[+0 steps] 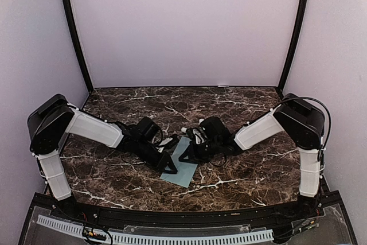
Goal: Place the letter into the envelope and seal it
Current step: Seal the envelope flap on the envelope.
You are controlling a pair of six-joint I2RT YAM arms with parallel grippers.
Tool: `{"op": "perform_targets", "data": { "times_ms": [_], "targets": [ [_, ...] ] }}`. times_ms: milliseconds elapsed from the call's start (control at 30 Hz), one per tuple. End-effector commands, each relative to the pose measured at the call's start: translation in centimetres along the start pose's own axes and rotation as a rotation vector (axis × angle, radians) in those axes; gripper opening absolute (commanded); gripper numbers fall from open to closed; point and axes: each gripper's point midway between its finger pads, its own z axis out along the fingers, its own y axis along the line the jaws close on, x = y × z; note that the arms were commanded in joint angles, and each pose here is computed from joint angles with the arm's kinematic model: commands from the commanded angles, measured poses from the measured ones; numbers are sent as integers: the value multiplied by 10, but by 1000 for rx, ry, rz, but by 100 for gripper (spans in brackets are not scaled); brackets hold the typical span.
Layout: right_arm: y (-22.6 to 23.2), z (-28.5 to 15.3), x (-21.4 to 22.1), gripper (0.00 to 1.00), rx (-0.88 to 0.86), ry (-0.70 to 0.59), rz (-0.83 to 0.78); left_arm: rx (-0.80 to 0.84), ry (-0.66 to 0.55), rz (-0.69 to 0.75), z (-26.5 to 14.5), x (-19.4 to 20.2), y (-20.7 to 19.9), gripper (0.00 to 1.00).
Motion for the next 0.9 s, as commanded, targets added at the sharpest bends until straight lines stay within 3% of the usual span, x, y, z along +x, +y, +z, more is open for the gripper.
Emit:
{"op": "perform_targets", "data": {
  "times_ms": [0, 300, 867],
  "targets": [
    [6, 5, 19, 0, -18, 71, -34, -69, 36, -36, 1, 17, 17, 15],
    [11, 9, 34, 0, -13, 116, -59, -71, 32, -33, 0, 14, 16, 14],
    [-34, -9, -20, 0, 93, -50, 22, -76, 42, -29, 0, 18, 19, 14]
  ]
}}
